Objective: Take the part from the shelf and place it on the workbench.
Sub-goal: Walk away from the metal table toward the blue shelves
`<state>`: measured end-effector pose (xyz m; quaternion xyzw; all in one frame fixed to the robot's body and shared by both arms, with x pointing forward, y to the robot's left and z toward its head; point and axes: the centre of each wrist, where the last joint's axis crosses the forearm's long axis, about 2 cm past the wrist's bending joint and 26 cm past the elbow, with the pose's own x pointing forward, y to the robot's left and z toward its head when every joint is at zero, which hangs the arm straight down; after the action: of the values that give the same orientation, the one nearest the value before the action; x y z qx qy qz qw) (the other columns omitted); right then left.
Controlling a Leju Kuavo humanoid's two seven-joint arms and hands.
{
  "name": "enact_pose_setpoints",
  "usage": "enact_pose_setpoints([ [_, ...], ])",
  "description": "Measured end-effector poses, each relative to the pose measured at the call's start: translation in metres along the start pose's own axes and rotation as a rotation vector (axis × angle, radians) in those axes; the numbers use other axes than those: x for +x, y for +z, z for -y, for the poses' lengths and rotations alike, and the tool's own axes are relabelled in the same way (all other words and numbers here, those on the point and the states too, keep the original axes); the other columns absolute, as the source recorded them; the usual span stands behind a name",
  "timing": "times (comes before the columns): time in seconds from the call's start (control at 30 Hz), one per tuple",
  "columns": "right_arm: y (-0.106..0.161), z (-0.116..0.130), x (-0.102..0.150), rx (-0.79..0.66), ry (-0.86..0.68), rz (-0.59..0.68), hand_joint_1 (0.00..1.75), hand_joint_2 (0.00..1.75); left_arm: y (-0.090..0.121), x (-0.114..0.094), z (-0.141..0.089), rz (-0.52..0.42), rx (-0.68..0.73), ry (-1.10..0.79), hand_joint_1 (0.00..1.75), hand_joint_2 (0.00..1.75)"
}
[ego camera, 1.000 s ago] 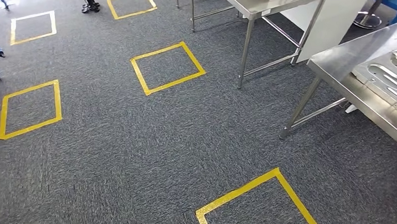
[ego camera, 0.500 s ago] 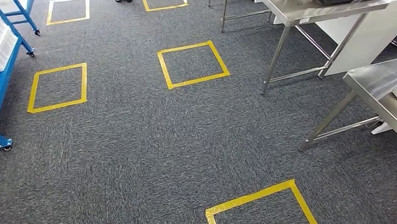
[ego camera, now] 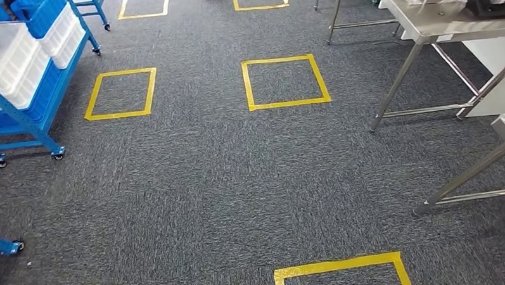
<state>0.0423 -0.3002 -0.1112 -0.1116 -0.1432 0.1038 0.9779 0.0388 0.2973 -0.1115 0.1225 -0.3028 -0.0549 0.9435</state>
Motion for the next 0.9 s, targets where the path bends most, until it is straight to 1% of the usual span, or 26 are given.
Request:
enact_pose_setpoints([
  [0.17, -0.001, 0.006, -0.004, -0.027, 0.019, -0.001, 0.00, 0.00, 0.004, -0.003, 0.007, -0.098, -0.003, 0.012, 0.00, 0.00],
  [0.37, -0.003, 0.021, -0.005, -0.048, 0.068, -0.005, 0.00, 0.00, 0.007, -0.004, 0.014, -0.068, 0.035, 0.066, 0.00, 0.00],
  [0.53, -0.004, 0.026, -0.006, -0.048, 0.092, 0.011, 0.00, 0.00, 0.007, -0.003, 0.015, -0.050, 0.070, 0.088, 0.00, 0.00],
  [0.8, -0.005, 0.030, -0.005, -0.054, 0.101, 0.026, 0.00, 0.00, 0.007, -0.004, 0.014, -0.061, 0.082, 0.101, 0.00, 0.00],
  [0.9, -0.005, 0.030, -0.002, -0.055, 0.099, 0.030, 0.00, 0.00, 0.007, -0.006, 0.009, -0.069, 0.081, 0.097, 0.00, 0.00],
])
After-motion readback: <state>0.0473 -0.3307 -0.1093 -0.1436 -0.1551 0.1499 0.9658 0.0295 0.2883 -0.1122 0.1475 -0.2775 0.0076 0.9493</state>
